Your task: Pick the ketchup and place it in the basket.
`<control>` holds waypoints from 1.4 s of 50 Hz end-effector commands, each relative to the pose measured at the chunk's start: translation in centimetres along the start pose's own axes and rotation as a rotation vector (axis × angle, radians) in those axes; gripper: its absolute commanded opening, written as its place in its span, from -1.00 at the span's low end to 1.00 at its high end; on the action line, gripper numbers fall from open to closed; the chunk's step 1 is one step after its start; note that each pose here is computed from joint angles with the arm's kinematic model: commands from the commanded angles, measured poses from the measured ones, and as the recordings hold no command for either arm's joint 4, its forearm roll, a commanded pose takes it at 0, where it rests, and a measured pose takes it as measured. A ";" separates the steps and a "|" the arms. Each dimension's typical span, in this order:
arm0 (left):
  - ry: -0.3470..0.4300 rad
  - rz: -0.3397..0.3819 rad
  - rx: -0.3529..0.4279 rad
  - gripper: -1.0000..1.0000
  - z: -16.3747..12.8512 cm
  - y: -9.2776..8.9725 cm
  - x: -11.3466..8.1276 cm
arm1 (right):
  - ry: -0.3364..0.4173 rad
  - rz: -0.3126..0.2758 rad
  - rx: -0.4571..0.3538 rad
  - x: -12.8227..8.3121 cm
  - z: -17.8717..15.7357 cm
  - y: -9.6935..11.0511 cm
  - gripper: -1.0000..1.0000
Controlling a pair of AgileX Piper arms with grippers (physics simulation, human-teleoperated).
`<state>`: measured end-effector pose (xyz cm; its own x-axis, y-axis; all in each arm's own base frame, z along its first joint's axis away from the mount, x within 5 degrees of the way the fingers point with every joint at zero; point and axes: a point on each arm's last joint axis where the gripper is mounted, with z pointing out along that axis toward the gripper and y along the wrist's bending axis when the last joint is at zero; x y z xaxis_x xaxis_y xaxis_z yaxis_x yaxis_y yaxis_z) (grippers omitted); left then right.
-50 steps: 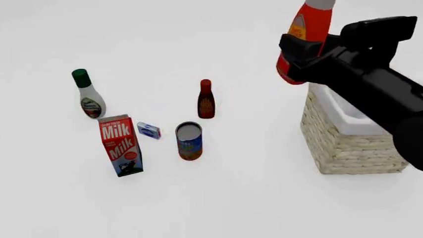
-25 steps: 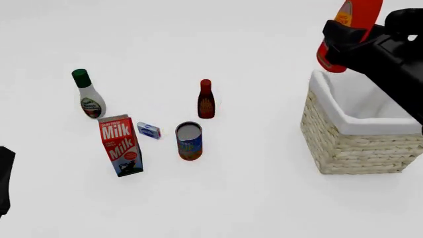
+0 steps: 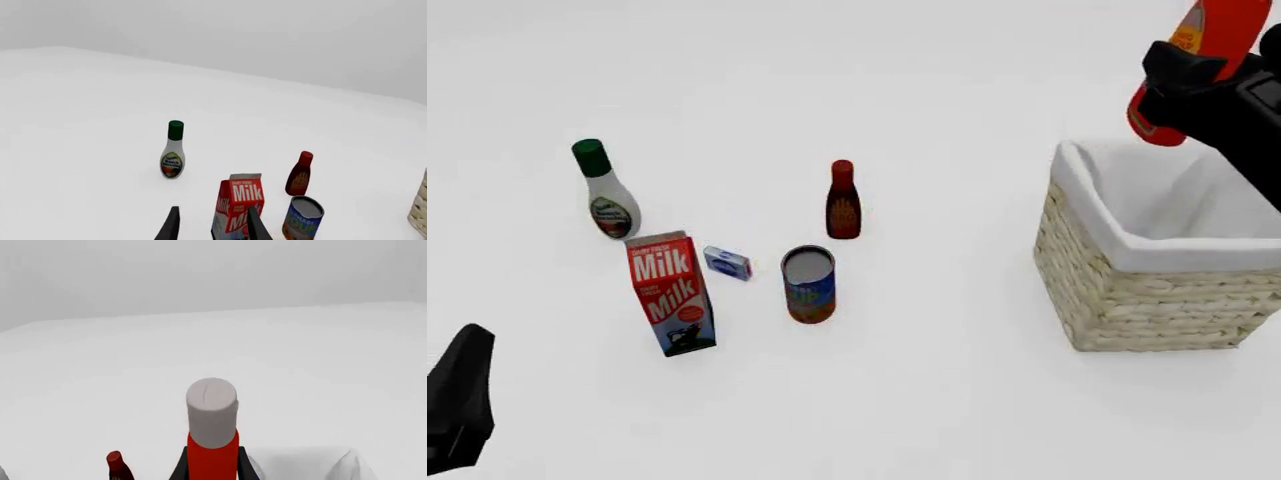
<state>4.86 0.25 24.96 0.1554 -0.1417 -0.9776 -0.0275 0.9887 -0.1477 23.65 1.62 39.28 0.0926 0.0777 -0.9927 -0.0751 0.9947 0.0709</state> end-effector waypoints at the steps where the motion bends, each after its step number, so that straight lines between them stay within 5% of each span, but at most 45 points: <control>1: 0.014 0.000 -0.013 1.00 0.1 0.2 0.9 | 0.003 0.007 0.063 0.4 -0.1 -1.5 -1.00; 70: 0.059 0.013 -0.019 1.00 1.1 0.4 2.4 | 0.104 -0.021 0.269 6.2 4.0 -8.0 -1.00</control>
<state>6.13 0.37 22.81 0.1002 -0.1364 -0.9856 -0.0463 0.9888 -0.1416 28.22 -4.92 33.54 -0.0118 0.0474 -0.9988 0.1726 0.9840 0.0447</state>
